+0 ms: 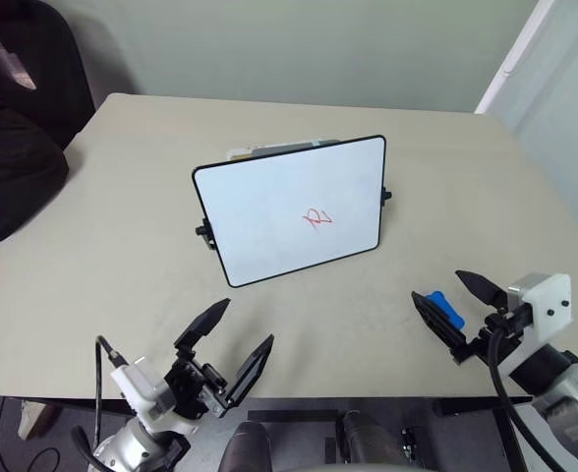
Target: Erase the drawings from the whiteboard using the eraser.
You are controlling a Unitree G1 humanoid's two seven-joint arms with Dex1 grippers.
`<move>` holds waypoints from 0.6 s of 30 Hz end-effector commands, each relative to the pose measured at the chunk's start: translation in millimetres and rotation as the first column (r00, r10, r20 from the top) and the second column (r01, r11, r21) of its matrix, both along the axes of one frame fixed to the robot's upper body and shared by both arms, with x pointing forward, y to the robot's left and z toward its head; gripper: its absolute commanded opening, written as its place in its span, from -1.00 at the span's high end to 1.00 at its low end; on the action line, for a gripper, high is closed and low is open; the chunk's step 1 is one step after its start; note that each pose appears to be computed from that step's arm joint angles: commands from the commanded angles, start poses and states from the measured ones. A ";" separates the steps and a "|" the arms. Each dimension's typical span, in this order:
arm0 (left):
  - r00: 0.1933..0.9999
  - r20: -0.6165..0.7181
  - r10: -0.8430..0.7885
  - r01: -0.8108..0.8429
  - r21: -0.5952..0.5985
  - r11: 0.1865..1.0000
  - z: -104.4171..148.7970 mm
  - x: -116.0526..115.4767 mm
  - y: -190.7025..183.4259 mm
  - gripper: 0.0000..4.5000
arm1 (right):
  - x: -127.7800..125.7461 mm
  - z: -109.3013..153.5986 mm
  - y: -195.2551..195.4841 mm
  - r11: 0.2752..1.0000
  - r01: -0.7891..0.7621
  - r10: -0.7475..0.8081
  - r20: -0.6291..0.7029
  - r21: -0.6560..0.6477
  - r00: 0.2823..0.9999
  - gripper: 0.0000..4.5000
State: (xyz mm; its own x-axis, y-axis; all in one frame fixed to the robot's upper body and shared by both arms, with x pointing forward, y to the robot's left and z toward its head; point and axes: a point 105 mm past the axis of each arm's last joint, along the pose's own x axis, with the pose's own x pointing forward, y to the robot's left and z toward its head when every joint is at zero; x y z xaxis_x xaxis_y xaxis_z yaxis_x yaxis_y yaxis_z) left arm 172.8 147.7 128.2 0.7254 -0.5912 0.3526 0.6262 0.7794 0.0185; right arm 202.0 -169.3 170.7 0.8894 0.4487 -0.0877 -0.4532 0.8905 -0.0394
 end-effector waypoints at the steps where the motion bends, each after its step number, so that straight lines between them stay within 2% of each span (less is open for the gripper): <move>1: 1.000 -0.001 -0.005 0.005 -0.005 1.000 -0.7 1.6 0.7 -1.00 | -4.0 7.4 1.2 1.000 -0.005 0.006 0.037 -0.013 0.999 -0.99; 9: 1.000 0.002 0.025 -0.025 0.013 1.000 -5.7 10.9 11.3 -1.00 | -0.6 10.5 -2.7 1.000 -0.018 0.018 0.038 -0.016 0.999 -0.99; 18: 0.996 0.007 0.088 -0.088 0.015 0.996 -4.5 20.6 31.7 -1.00 | 9.1 -6.5 -17.7 1.000 0.021 -0.021 -0.077 0.001 0.997 -0.99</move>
State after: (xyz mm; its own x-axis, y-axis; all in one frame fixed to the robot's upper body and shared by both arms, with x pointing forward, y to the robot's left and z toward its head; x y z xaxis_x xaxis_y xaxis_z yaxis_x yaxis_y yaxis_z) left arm 194.7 177.4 120.2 0.7740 -0.5364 0.3364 0.5609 0.8274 0.0287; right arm 211.4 -183.5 157.5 0.8838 0.4364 -0.1689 -0.4421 0.8969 0.0039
